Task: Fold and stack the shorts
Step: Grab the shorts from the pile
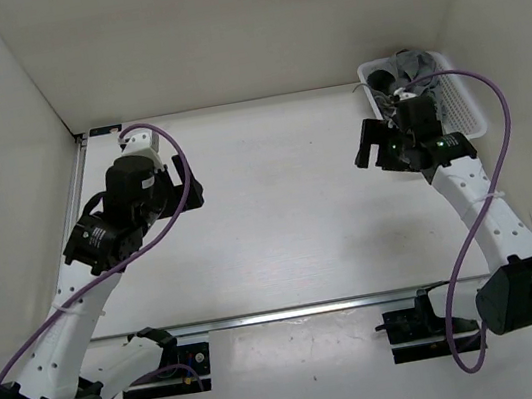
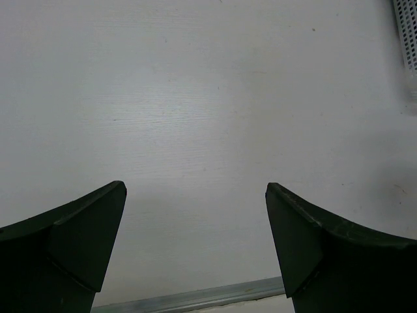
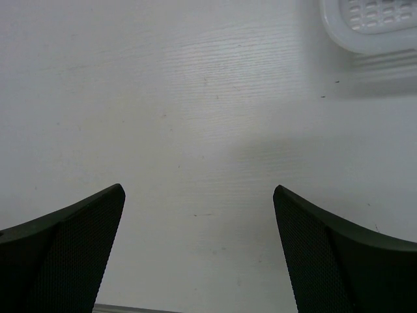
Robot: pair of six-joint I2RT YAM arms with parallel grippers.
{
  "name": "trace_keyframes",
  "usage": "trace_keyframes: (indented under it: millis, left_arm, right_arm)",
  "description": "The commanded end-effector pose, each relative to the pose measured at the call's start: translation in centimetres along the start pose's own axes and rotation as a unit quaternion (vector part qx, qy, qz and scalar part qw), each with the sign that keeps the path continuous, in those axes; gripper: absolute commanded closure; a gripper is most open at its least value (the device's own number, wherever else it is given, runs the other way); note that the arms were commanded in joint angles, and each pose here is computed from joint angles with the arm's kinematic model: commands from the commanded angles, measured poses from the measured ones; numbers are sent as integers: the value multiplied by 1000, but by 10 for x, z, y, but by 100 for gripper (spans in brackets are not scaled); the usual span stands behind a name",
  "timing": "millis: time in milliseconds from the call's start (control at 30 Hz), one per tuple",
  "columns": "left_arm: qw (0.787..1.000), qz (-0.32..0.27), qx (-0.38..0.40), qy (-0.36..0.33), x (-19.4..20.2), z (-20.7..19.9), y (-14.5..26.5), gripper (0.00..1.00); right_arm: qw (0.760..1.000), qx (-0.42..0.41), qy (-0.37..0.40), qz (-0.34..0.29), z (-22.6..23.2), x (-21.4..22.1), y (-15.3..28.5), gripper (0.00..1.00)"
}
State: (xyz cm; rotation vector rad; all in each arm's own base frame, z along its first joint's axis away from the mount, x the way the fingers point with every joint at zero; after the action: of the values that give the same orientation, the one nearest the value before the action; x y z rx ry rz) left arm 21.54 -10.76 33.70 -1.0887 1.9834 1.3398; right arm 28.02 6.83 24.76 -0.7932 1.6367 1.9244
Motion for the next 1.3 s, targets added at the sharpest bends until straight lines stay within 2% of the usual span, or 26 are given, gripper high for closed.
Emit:
trace_keyframes:
  millis: [0, 233, 367, 433, 467, 533, 600, 633, 667, 700, 800, 833, 900, 933, 1000, 1033, 1167, 1233, 1267]
  left_arm:
    - [1000, 0, -5, 0, 1, 2, -3, 0]
    - [1000, 7, -2, -1, 2, 0, -5, 0]
    - [1000, 19, 6, 4, 5, -3, -8, 0]
    - [1000, 22, 10, 8, 6, -4, -8, 0]
    - [1000, 26, 7, 7, 7, -4, -10, 0]
    - [1000, 29, -3, 5, 10, -2, -15, 0]
    - [999, 37, -14, 2, 12, -1, -22, 0]
    - [999, 35, -18, 5, 11, 1, -23, 0]
    - [999, 34, -22, 4, 9, 0, -25, 0]
    - [999, 40, -27, 2, 11, 0, -30, 0]
    - [998, 46, -43, -2, 12, 1, -40, 0]
    - [998, 46, -43, -2, 10, -1, -42, 0]
    - [998, 50, -46, -3, 10, -2, -47, 0]
    - [997, 59, -53, -6, 13, -2, -53, 0]
    - [997, 58, -60, -7, 11, -2, -57, 0]
    - [996, 57, -69, -3, 12, -1, -60, 0]
    - [995, 37, -95, 11, 6, 2, -63, 0]
    - [994, 26, -101, 11, 2, 2, -62, 0]
    - [994, 31, -104, 5, 4, 3, -65, 0]
  right_arm:
    - [999, 36, -2, -7, -11, 2, 8, 1]
    - [992, 128, -18, -10, -35, -6, 12, 1]
    - [976, 202, -84, 8, -76, -30, 1, 1]
    - [970, 218, -104, -16, -89, -57, 1, 10]
    - [964, 236, -124, 1, -101, -58, -12, 22]
    - [960, 244, -133, -5, -109, -80, -27, 27]
    - [956, 253, -150, -9, -122, -93, -38, 24]
    - [956, 253, -150, -10, -124, -100, -46, 18]
    - [954, 257, -153, -10, -133, -115, -60, 5]
    - [954, 258, -153, -2, -135, -120, -67, 1]
    - [953, 261, -152, -3, -150, -146, -100, 1]
    - [951, 267, -155, 25, -161, -138, -126, 1]
    - [953, 257, -161, -2, -169, -158, -136, 1]
    - [952, 255, -167, 20, -181, -147, -163, 1]
    - [953, 243, -182, 8, -194, -153, -177, 1]
    - [950, 239, -198, 22, -202, -142, -201, 1]
    - [950, 211, -228, 30, -217, -127, -238, 1]
    - [948, 212, -233, 33, -219, -118, -253, 5]
    - [947, 211, -239, 27, -220, -118, -255, 13]
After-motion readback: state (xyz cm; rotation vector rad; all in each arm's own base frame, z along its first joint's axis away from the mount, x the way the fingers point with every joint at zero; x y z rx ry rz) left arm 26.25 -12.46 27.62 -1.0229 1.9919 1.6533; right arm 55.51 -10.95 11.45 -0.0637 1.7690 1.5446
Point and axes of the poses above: each gripper's point midway between its finger pads, its own y axis back along the fingers, its own z axis along the line the jaws close on, x = y × z, the point moved 6 cm from there along y, back along the fingers, and after that the axes turned 12 degrees about y, right-handed, at the moved point
